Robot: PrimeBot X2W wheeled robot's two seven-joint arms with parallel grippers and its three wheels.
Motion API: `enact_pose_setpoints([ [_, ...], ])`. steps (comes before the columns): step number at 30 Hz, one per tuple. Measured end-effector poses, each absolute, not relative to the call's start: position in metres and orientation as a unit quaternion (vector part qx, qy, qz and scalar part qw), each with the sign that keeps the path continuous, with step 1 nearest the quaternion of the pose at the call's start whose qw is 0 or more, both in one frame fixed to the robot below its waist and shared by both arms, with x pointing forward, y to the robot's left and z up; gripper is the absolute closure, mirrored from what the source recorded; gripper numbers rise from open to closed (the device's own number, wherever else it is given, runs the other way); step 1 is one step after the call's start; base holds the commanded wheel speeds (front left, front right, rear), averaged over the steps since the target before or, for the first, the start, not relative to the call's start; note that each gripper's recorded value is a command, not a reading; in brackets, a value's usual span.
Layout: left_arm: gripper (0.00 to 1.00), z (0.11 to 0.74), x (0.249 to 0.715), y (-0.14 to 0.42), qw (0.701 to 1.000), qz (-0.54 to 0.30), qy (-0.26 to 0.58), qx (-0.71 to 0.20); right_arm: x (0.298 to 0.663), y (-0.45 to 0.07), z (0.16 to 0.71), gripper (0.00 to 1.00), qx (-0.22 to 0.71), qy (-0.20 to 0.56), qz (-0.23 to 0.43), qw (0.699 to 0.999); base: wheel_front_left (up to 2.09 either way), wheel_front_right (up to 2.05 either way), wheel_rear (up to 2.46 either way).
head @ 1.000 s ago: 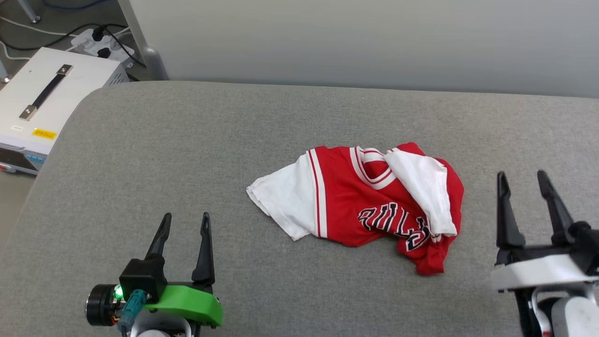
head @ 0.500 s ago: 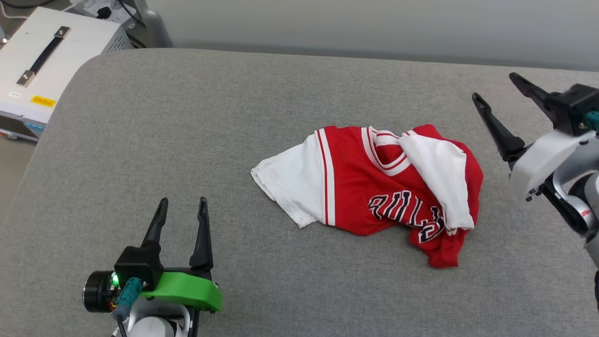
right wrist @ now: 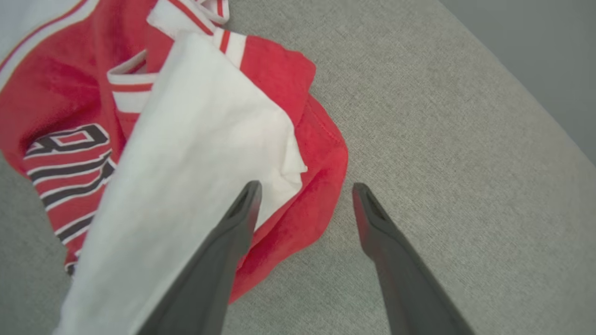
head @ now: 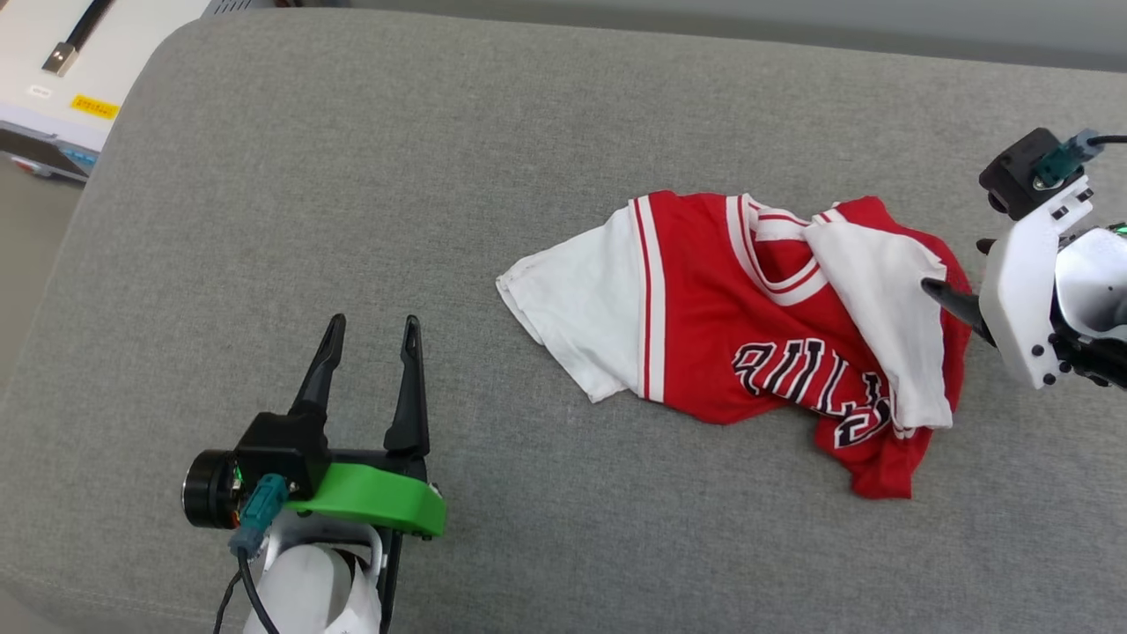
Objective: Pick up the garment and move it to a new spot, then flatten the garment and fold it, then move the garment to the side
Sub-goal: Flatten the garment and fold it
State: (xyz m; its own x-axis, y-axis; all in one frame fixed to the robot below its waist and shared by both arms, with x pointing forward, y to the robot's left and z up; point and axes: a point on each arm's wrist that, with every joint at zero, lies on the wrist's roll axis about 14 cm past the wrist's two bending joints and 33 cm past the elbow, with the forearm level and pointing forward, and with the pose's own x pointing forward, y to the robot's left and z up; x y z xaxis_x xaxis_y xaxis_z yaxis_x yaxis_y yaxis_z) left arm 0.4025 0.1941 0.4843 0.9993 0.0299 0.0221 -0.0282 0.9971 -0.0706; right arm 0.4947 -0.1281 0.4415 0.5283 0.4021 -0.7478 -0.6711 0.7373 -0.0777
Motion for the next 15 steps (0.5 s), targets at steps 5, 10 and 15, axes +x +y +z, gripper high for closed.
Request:
enact_pose_setpoints([
  [5,0.0,0.475,0.406,0.199,0.999,0.025,0.001,-0.037,0.488,-0.111,0.401,0.0,-0.174,0.403,0.34,0.832,0.0,0.0,0.0],
  [10,0.0,0.469,0.404,0.206,0.999,0.038,0.011,-0.033,0.488,-0.1,0.392,1.0,-0.168,0.383,0.359,0.835,0.0,0.0,0.0],
  [15,0.0,0.471,0.405,0.203,0.999,0.035,0.008,-0.035,0.499,-0.104,0.416,1.0,-0.133,0.323,0.352,0.869,0.0,0.0,0.0],
])
